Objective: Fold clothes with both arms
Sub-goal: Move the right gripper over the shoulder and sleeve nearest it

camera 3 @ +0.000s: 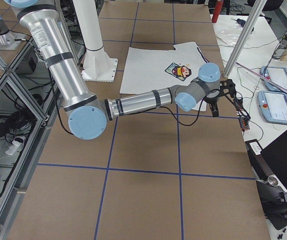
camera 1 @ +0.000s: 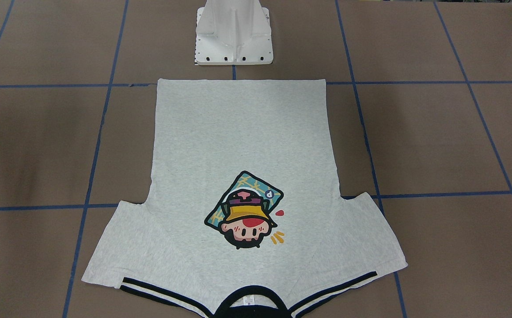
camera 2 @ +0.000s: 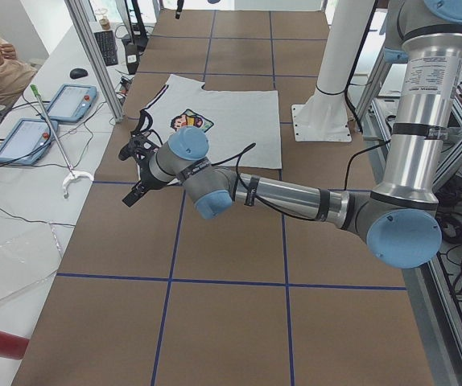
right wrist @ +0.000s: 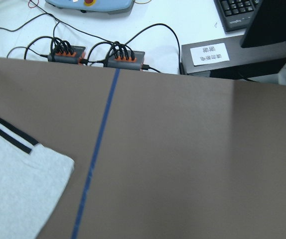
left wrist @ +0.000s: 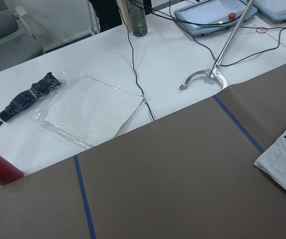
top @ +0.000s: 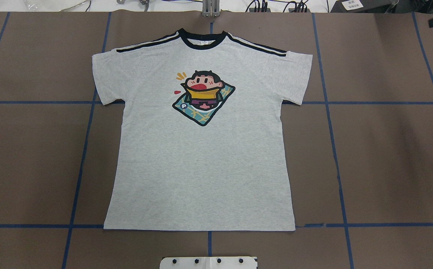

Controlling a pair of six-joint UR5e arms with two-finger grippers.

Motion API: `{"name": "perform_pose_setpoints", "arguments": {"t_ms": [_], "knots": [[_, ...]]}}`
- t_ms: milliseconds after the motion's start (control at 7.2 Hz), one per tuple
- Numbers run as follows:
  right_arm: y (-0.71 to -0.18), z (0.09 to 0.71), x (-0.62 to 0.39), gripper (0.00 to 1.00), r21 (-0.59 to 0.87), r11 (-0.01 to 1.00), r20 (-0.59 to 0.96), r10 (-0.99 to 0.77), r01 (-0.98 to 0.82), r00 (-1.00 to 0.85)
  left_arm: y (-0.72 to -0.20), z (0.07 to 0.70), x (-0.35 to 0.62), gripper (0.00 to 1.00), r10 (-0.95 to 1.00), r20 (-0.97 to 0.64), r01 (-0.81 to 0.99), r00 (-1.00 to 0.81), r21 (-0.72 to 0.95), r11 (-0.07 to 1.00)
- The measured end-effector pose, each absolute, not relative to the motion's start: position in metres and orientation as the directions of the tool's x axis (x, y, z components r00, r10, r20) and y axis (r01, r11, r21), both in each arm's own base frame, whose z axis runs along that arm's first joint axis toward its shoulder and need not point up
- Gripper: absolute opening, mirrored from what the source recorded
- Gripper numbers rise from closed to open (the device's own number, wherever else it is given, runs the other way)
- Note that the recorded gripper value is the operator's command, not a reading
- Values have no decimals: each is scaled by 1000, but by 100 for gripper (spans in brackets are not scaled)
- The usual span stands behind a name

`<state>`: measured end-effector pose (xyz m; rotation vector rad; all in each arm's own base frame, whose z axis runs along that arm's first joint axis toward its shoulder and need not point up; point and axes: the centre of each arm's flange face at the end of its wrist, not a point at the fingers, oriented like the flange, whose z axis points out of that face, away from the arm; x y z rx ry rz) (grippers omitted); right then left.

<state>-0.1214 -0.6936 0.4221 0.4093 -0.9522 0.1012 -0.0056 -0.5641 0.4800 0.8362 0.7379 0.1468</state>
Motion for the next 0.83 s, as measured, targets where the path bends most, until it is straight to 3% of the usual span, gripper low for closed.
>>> {"name": "perform_pose_setpoints", "arguments": {"t_ms": [556,834], "knots": [[-714,427,-328,85,245,849,858,34,-467,512,-564,478,3,100,415,-533,152,738,730,667],[-704,446,-372,78,261,832,852,40,-490,522,-564,479,4,100,418,-530,151,738,733,663]]}}
